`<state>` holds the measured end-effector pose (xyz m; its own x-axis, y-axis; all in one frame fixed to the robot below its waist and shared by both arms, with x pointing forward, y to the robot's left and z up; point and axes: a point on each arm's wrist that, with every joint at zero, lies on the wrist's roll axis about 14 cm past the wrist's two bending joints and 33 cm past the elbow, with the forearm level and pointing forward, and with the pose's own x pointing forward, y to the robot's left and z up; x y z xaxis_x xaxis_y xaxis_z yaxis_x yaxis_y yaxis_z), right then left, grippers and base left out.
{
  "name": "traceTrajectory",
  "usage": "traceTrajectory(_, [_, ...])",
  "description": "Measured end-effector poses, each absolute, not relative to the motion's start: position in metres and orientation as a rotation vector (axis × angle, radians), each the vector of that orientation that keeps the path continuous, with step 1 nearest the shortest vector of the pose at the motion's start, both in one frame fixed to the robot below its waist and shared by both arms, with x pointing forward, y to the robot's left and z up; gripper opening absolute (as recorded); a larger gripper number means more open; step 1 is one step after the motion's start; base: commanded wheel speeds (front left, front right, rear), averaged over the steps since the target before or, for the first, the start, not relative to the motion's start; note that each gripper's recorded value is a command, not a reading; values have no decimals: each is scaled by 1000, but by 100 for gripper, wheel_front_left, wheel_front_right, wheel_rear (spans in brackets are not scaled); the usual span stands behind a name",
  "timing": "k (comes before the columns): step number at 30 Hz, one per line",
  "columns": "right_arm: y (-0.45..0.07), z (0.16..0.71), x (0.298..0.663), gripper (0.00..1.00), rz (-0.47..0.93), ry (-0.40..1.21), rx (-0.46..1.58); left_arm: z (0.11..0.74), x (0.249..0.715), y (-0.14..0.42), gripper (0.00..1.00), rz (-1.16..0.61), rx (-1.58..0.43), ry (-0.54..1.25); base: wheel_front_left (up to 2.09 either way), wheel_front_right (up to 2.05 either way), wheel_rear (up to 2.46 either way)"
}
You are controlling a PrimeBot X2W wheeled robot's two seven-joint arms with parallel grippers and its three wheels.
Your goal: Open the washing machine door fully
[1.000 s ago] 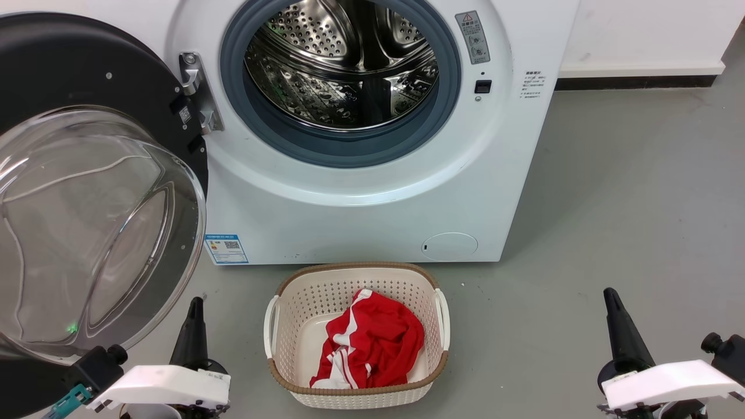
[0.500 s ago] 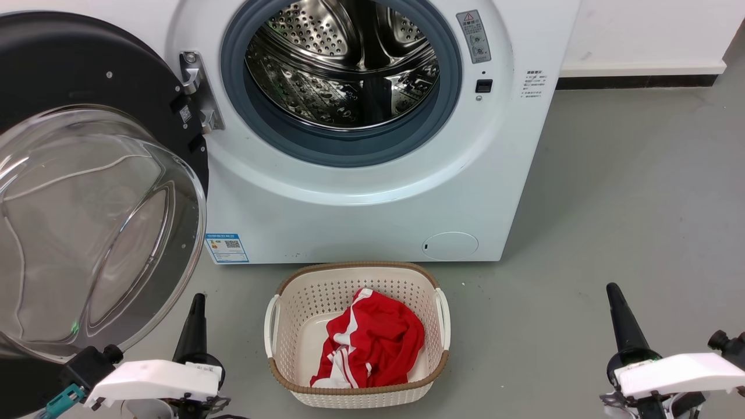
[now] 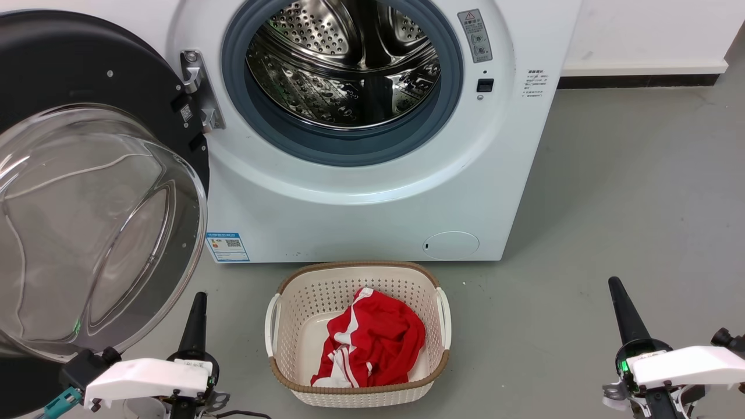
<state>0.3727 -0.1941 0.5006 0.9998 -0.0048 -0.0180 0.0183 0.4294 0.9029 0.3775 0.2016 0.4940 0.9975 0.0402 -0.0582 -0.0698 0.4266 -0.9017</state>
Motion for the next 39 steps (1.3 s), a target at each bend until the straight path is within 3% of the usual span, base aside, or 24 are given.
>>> traceTrajectory(39, [-199,503,384,0,-14,14,1467,501,385,200,0,26,-1470,19,0,0,0])
